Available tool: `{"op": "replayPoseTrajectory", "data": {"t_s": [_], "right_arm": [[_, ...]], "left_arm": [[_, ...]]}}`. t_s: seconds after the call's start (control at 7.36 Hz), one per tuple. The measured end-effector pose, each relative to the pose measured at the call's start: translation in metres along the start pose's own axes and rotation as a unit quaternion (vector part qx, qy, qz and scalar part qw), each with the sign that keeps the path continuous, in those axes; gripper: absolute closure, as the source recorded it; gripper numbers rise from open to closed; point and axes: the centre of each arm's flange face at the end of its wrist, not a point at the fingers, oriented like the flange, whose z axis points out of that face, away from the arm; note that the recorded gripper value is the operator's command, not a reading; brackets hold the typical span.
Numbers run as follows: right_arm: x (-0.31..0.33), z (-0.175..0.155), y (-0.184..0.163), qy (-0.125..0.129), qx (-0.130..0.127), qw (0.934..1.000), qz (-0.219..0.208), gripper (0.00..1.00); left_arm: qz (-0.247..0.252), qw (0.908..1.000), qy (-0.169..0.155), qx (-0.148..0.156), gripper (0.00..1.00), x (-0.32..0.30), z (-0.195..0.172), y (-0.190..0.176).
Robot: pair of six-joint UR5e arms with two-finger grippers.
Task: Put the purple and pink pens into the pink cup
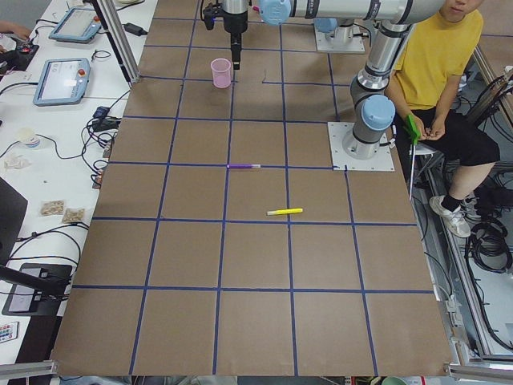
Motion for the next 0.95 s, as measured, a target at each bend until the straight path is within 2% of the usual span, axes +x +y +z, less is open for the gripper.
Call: {"op": "replayPoseTrajectory", "data": {"t_s": [0.27, 0.54, 0.82, 0.95], "right_arm": [[-0.001, 0.008, 0.002, -0.008, 0.002, 0.9998, -0.017, 0.31], [-0.001, 0.015, 0.005, -0.010, 0.007, 0.9998, -0.014, 0.32], [-0.002, 0.021, 0.006, -0.011, 0.013, 0.9998, -0.010, 0.60], [-0.002, 0.024, 0.006, -0.011, 0.015, 0.9998, -0.010, 0.87]], "left_arm": [[0.001, 1.0000, 0.000, 0.000, 0.00, 0.000, 0.000, 0.000], [0.001, 1.0000, 0.000, 0.000, 0.00, 0.000, 0.000, 0.000], [0.001, 1.0000, 0.000, 0.002, 0.00, 0.000, -0.002, 0.000], [0.000, 1.0000, -0.001, 0.002, 0.00, -0.001, -0.002, 0.001]]}}
